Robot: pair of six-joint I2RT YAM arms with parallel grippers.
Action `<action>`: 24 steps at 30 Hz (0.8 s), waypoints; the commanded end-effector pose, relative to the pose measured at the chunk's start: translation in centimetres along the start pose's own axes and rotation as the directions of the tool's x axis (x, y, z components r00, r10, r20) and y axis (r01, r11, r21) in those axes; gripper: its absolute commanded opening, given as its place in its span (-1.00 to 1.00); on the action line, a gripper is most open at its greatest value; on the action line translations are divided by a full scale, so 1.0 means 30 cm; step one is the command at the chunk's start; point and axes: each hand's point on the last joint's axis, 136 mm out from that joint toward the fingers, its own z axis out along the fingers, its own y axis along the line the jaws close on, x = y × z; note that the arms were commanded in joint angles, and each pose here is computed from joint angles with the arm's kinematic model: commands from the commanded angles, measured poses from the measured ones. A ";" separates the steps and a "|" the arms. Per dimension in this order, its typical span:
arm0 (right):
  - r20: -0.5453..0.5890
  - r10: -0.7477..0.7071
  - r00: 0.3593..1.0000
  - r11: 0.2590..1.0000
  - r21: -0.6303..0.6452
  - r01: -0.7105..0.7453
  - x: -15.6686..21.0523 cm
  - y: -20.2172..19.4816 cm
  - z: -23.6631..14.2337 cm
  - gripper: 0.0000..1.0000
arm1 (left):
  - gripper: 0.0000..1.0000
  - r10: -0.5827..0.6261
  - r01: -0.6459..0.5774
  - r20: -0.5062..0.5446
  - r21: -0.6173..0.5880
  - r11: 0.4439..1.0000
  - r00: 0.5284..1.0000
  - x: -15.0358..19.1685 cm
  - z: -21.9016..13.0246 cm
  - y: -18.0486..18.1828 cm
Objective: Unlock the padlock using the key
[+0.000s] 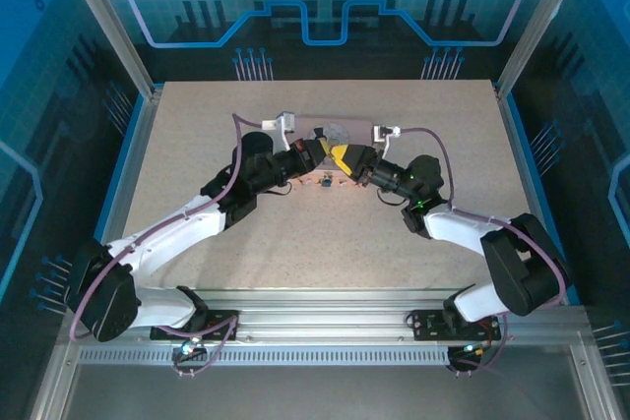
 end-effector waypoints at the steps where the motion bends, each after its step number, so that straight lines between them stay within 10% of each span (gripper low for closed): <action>1: -0.006 -0.030 1.000 0.996 -0.079 0.029 0.000 0.069 0.022 -0.41 | -1.00 -0.007 0.006 0.038 0.026 1.000 0.999 -0.018 -0.017 -0.025; 18: -0.011 -0.023 1.000 0.996 -0.085 0.022 0.005 0.061 0.022 -1.00 | -1.00 -0.027 0.025 0.047 0.033 0.999 0.999 -0.018 -0.019 -0.022; 24: 0.011 -0.044 0.999 0.999 -0.021 0.044 -0.040 0.021 -0.020 -1.00 | 0.50 0.014 -0.014 0.051 -0.008 1.000 0.999 -0.003 -0.047 0.014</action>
